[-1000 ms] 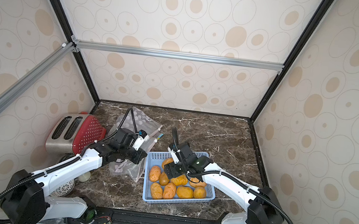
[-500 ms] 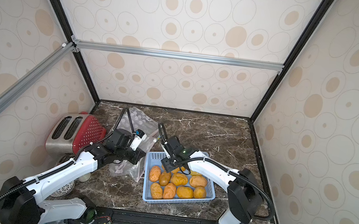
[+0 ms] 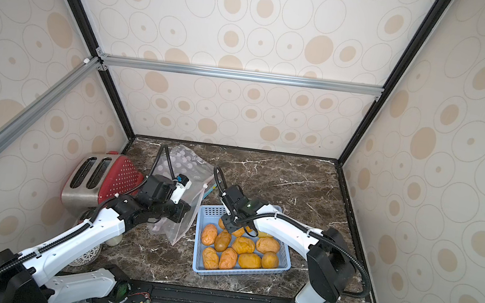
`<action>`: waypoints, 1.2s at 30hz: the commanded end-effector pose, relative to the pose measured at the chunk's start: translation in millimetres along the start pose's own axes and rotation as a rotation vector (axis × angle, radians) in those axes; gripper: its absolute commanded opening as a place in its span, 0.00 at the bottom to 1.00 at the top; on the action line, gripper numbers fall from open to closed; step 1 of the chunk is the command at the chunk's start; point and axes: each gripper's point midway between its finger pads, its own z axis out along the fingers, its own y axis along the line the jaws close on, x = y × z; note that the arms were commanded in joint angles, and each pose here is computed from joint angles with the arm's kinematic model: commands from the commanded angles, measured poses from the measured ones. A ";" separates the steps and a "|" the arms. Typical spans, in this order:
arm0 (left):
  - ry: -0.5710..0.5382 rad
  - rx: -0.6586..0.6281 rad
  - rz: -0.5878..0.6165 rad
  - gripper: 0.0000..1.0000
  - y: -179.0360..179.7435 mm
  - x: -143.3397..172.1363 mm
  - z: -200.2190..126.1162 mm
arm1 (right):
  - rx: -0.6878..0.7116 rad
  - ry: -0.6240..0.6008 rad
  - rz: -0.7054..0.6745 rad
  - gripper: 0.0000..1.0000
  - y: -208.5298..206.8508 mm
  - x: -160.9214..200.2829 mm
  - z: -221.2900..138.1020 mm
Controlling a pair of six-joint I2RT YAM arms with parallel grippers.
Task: Put the potatoes into a zipper bag and zip it
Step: Pick up the potato from the basket, then place the potato into the zipper food storage bag.
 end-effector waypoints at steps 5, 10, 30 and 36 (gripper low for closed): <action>-0.107 0.109 -0.022 0.00 -27.5 -41.7 -37.9 | -0.059 -0.148 0.055 0.24 4.5 -15.5 -41.8; -0.135 0.236 -0.077 0.00 -49.0 -56.5 -38.0 | -0.205 -0.325 0.099 0.24 20.9 -35.6 -86.0; -0.231 0.345 -0.286 0.00 -65.4 -109.9 -50.1 | -0.711 -0.827 0.268 0.20 70.5 -119.3 -179.0; -0.271 0.356 -0.311 0.00 -64.5 -113.6 -64.5 | -0.641 -0.800 0.308 0.19 62.4 -113.6 -145.4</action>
